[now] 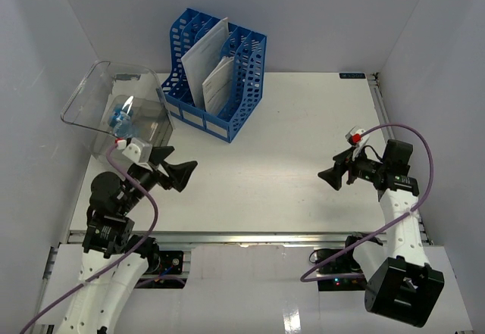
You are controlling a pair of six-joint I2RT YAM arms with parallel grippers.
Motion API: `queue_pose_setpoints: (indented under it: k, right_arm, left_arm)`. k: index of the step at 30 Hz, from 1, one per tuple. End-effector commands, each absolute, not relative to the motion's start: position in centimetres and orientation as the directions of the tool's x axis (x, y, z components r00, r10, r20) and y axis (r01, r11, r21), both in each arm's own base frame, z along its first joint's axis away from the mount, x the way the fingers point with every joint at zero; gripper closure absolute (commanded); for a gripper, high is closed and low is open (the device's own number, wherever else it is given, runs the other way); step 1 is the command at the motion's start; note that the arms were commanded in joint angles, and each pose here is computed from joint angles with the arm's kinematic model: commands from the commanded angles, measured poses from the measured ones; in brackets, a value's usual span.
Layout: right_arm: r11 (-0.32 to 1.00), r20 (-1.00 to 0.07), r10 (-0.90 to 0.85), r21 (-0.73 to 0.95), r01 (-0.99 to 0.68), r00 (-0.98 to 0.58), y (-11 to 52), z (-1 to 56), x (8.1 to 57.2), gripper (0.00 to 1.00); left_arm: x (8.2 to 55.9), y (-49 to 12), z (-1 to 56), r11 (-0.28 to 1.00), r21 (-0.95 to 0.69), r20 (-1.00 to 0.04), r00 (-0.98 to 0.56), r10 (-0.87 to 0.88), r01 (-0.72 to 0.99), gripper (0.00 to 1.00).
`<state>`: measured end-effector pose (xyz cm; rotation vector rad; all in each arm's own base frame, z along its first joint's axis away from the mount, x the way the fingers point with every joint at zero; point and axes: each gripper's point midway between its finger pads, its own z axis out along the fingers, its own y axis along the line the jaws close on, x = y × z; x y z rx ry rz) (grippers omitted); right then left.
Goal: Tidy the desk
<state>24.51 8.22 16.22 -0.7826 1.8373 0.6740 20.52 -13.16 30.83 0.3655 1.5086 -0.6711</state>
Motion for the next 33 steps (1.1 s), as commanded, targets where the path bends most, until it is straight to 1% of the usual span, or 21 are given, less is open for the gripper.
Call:
queue_pose_setpoints:
  k: [1, 3, 6, 8, 10, 21, 33]
  right_arm:
    - [0.689, -0.935, -0.211, 0.064, -0.722, -0.284, 7.5, 17.2, 24.9, 0.1]
    - [0.713, -0.938, -0.204, 0.053, -0.699, -0.28, 7.3, 17.1, 25.0, 0.1]
    - [0.786, -0.947, -0.164, 0.043, -0.617, -0.275, 6.3, 17.4, 25.9, 0.1]
    - [0.836, -0.948, -0.121, 0.063, -0.546, -0.295, 5.4, 17.6, 26.4, 0.1]
    - [0.855, -0.947, -0.104, 0.07, -0.515, -0.303, 5.0, 17.9, 26.7, 0.1]
    - [0.926, -0.957, -0.052, 0.061, -0.373, -0.285, 3.0, 19.1, 27.4, 0.1]
    - [0.972, -0.97, 0.022, 0.078, -0.221, -0.243, 0.8, 21.0, 27.8, 0.1]
  left_arm:
    - [19.7, -12.4, 27.9, 0.797, -0.192, -0.981, -0.133, -0.14, 0.573, 0.02]
    - [19.2, -11.9, 27.1, 0.808, -0.185, -0.982, -0.139, -0.129, 0.559, 0.02]
    - [18.8, -11.6, 27.1, 0.814, -0.178, -0.984, -0.11, -0.141, 0.553, 0.02]
    - [18.6, -11.5, 27.2, 0.817, -0.174, -0.985, -0.1, -0.142, 0.55, 0.02]
    - [18.6, -11.5, 27.0, 0.817, -0.173, -0.985, -0.097, -0.143, 0.55, 0.02]
    - [18.1, -10.7, 27.2, 0.836, -0.167, -0.985, -0.052, -0.164, 0.522, 0.02]
    - [18.4, -10.8, 26.6, 0.837, -0.174, -0.984, -0.073, -0.16, 0.519, 0.02]
